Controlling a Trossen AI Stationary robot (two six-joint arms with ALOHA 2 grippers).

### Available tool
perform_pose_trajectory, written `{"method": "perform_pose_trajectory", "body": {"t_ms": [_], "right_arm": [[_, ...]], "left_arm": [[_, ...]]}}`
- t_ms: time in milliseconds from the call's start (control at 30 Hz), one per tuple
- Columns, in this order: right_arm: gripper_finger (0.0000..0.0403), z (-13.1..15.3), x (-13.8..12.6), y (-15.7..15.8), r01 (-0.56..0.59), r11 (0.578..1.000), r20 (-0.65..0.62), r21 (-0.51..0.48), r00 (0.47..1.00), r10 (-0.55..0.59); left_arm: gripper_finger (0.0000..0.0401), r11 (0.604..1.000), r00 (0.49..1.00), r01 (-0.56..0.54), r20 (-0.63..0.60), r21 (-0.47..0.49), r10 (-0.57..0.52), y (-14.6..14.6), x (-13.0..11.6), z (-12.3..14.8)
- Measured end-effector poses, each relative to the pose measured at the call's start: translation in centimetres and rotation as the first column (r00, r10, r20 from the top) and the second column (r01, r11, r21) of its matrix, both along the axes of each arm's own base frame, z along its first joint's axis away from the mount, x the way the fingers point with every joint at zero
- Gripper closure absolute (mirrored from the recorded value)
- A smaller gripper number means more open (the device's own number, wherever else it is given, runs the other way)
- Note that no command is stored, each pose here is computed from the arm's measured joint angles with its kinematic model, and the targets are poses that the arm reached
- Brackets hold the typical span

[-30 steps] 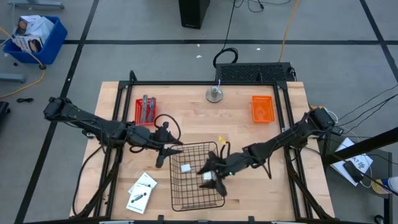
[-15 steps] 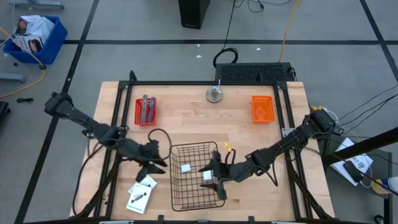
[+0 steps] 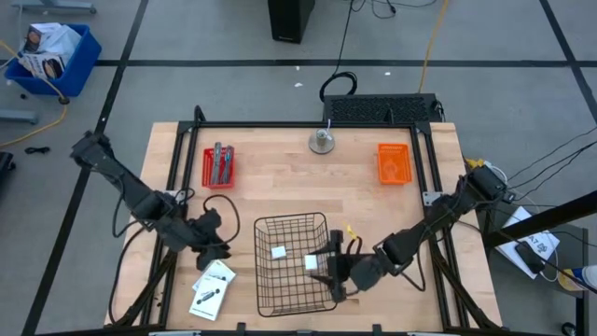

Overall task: Pick and place items into bin
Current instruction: Adjust the white card reader boxes to the middle top of the table

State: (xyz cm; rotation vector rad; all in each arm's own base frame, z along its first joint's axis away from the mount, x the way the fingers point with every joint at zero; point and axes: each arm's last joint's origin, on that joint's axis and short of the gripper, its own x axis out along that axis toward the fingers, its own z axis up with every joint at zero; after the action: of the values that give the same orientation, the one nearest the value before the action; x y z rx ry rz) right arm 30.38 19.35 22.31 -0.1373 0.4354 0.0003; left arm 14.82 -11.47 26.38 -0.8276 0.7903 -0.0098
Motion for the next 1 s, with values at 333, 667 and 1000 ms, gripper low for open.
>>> {"method": "perform_pose_trajectory", "body": {"t_ms": [333,667,1000], "right_arm": [[0.0140,0.4,-0.7,1.0,-0.050,0.960,0.038,-0.276,0.997,0.062],[0.0140,2.0,0.1,1.1,-0.089,0.921,0.158,-0.380,0.975,0.160],[0.0140,3.6,2.9,1.0,-0.187,0.892,0.235,-0.413,0.924,0.302]], "left_arm": [[0.0242,0.984,0.978,0.053,-0.188,-0.169,-0.085,-3.5,-0.6,-1.6],[0.0243,0.989,0.972,0.117,-0.196,-0.086,-0.132,-6.5,-1.4,-3.5],[0.0243,0.981,0.962,0.155,-0.209,-0.117,-0.177,-7.8,-3.3,-3.5]]}}
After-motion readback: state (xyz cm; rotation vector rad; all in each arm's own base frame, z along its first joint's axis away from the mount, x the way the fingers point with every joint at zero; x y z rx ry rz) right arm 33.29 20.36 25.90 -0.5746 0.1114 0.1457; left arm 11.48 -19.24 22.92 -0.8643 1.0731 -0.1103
